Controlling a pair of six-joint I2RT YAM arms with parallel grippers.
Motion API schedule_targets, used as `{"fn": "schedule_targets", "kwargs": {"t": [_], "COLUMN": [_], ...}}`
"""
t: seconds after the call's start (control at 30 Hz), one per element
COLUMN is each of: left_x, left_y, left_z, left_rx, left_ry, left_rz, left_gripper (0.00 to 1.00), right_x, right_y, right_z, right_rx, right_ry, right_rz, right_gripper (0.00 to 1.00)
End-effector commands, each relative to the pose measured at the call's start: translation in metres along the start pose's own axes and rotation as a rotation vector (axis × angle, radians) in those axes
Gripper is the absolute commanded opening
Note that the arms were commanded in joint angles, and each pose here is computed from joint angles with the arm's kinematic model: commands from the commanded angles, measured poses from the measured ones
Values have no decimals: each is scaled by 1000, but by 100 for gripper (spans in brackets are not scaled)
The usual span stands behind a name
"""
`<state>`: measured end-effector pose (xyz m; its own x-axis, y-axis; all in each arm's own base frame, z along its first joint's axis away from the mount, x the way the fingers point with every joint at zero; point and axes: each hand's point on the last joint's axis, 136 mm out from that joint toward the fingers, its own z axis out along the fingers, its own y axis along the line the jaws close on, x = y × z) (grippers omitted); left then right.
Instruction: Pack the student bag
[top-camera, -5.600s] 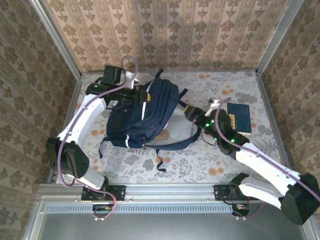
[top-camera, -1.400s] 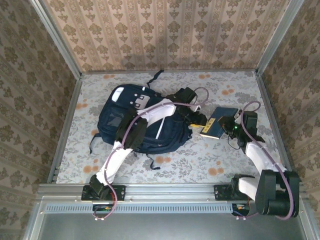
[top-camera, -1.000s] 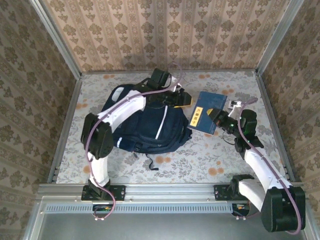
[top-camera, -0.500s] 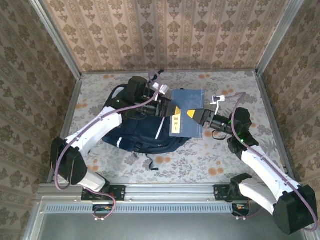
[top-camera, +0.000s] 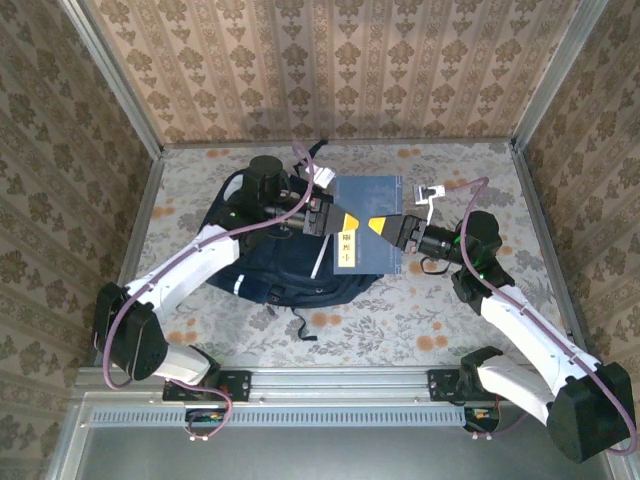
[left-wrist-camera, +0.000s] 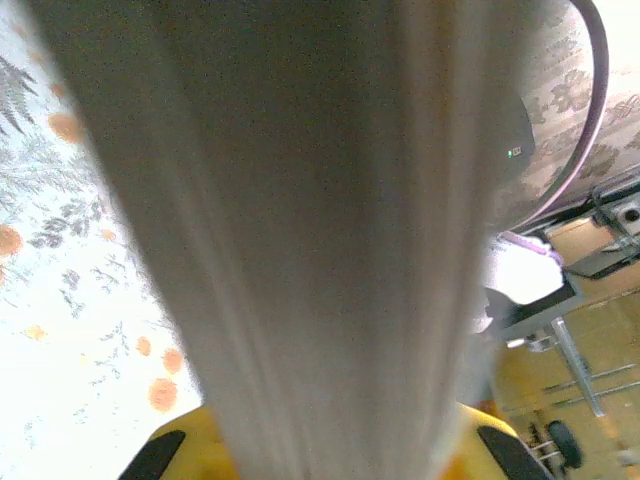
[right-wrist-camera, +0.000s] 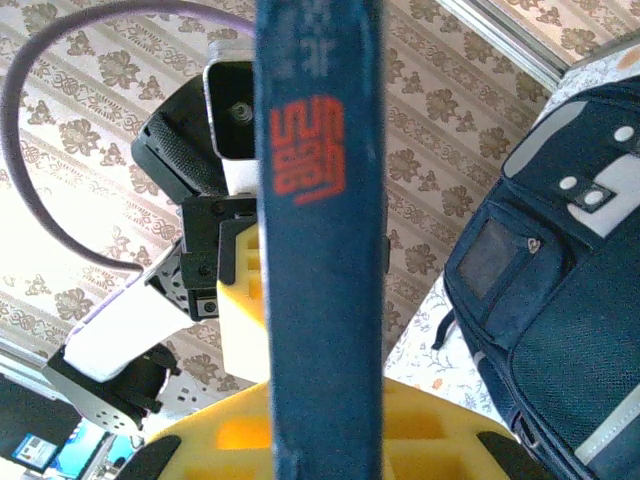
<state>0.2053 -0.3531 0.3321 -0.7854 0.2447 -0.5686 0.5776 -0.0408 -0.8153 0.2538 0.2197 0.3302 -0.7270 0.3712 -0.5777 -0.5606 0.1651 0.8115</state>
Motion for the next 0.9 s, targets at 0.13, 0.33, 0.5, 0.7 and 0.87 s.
{"fn": "schedule_targets", "kwargs": {"t": [0.13, 0.33, 0.5, 0.7, 0.87], "left_x": [-8, -31, -48, -57, -57], "left_y": [-25, -17, -16, -10, -4], "left_z": [-8, -19, -31, -36, -31], "left_rx": [45, -36, -79, -105, -118], "left_ry": [-49, -226, -373, -460, -475], "left_rz": [86, 68, 61, 34, 9], "left_gripper": [0, 0, 0, 0, 0], "right_x": [-13, -14, -7, -1, 4], "right_y": [6, -5, -3, 10, 19], "right_z": [-7, -23, -27, -17, 5], "right_rx": [38, 77, 46, 8, -2], "right_ry": [-88, -306, -417, -512, -512], "right_rz": [-57, -14, 41, -11, -50], "right_gripper": [15, 79, 84, 74, 62]}}
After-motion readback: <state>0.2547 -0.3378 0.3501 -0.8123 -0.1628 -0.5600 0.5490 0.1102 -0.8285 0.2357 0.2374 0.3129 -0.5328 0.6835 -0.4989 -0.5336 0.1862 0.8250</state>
